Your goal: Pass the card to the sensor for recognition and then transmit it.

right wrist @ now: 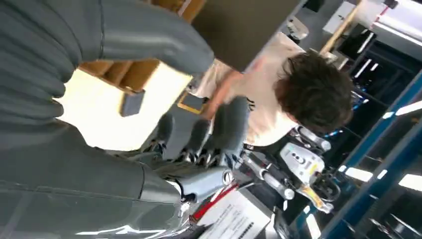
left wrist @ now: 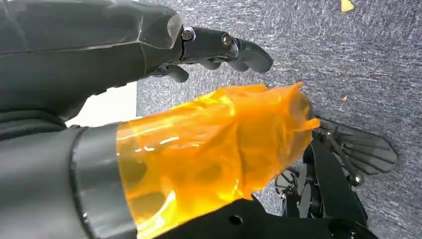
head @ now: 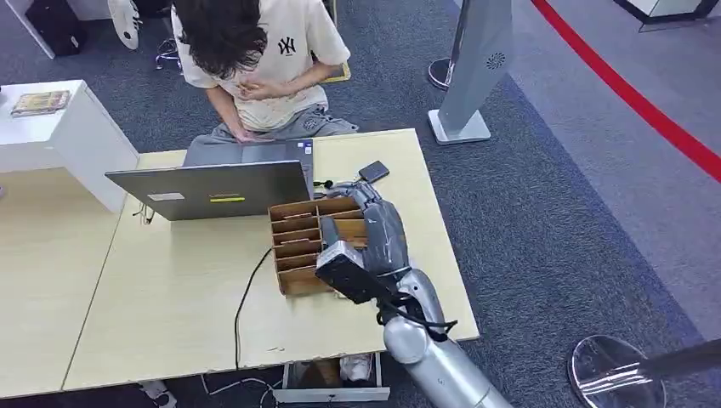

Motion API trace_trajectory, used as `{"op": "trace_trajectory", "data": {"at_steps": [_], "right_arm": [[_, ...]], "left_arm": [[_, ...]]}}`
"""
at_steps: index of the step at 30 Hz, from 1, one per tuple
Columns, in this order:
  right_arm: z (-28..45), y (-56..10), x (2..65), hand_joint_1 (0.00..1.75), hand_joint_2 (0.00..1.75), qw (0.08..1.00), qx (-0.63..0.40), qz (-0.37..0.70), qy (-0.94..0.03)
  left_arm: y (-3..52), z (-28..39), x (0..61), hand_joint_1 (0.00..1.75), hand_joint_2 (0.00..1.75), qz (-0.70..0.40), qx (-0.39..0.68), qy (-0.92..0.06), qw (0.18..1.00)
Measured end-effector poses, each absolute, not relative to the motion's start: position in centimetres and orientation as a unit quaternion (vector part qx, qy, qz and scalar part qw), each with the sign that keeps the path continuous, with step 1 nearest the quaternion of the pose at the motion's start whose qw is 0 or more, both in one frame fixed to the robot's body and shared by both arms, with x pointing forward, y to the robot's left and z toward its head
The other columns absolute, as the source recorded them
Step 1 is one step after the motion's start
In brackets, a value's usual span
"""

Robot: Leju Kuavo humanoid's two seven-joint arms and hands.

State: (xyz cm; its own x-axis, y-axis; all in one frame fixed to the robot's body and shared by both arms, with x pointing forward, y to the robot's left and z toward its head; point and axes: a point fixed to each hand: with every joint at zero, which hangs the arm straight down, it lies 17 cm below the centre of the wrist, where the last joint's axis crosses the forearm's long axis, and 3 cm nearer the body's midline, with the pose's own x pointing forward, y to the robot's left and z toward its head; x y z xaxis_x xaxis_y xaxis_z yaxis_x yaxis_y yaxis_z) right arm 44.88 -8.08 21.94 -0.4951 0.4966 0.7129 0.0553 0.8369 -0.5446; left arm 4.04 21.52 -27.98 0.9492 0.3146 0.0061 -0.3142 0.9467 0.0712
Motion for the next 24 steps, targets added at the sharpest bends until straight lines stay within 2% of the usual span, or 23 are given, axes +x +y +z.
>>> {"op": "trace_trajectory", "data": {"at_steps": [1,3,4,5,7,8,13,14,15,16,17,20,23,24], "right_arm": [[21.3,-8.3,44.6,1.01,1.75,0.48,-0.169,0.237,-0.828],[20.2,-8.5,44.2,0.75,1.75,0.484,-0.182,0.252,-0.818],[19.6,-8.6,44.0,0.75,1.75,0.485,-0.186,0.258,-0.815],[19.2,-8.7,43.8,0.3,1.75,0.486,-0.19,0.264,-0.811],[18.3,-8.7,43.5,0.33,1.75,0.484,-0.201,0.281,-0.804],[17.9,-8.5,43.3,0.42,1.75,0.484,-0.205,0.291,-0.8],[16.0,-8.0,42.5,0.42,1.75,0.481,-0.219,0.327,-0.783],[15.8,-7.9,42.5,0.54,1.75,0.481,-0.219,0.33,-0.782],[15.6,-7.9,42.4,0.8,1.75,0.481,-0.219,0.333,-0.781],[15.5,-7.8,42.3,0.99,1.75,0.48,-0.219,0.335,-0.78],[15.2,-7.8,42.3,0.84,1.75,0.479,-0.223,0.341,-0.778],[14.5,-8.0,42.3,0.94,1.75,0.479,-0.234,0.35,-0.77],[13.7,-8.1,42.2,0.84,1.75,0.479,-0.245,0.358,-0.763],[13.5,-8.1,42.2,0.98,1.75,0.478,-0.249,0.361,-0.761]], "left_arm": [[21.5,-28.0,4.0,0.0,0.0,0.162,0.036,0.003,0.986],[21.6,-28.0,3.9,0.0,0.0,0.167,0.038,0.005,0.985],[21.6,-28.0,3.9,0.0,0.0,0.169,0.038,0.005,0.985],[21.6,-28.0,3.9,0.0,0.0,0.17,0.038,0.005,0.985],[21.7,-28.0,3.8,0.0,0.0,0.172,0.039,0.006,0.984],[21.7,-28.0,3.8,0.0,0.0,0.173,0.04,0.006,0.984],[21.7,-28.0,3.8,0.0,0.0,0.175,0.04,0.007,0.984],[21.7,-28.0,3.8,0.0,0.0,0.175,0.04,0.007,0.984],[21.7,-28.0,3.8,0.0,0.0,0.175,0.041,0.007,0.984],[21.7,-28.0,3.8,0.0,0.0,0.175,0.041,0.007,0.984],[21.8,-28.0,3.8,0.0,0.0,0.175,0.041,0.007,0.984],[21.8,-28.0,3.7,0.0,0.0,0.175,0.043,0.008,0.984],[21.9,-28.0,3.7,0.0,0.0,0.177,0.043,0.008,0.983],[21.9,-28.0,3.7,0.0,0.0,0.178,0.043,0.009,0.983]]}}
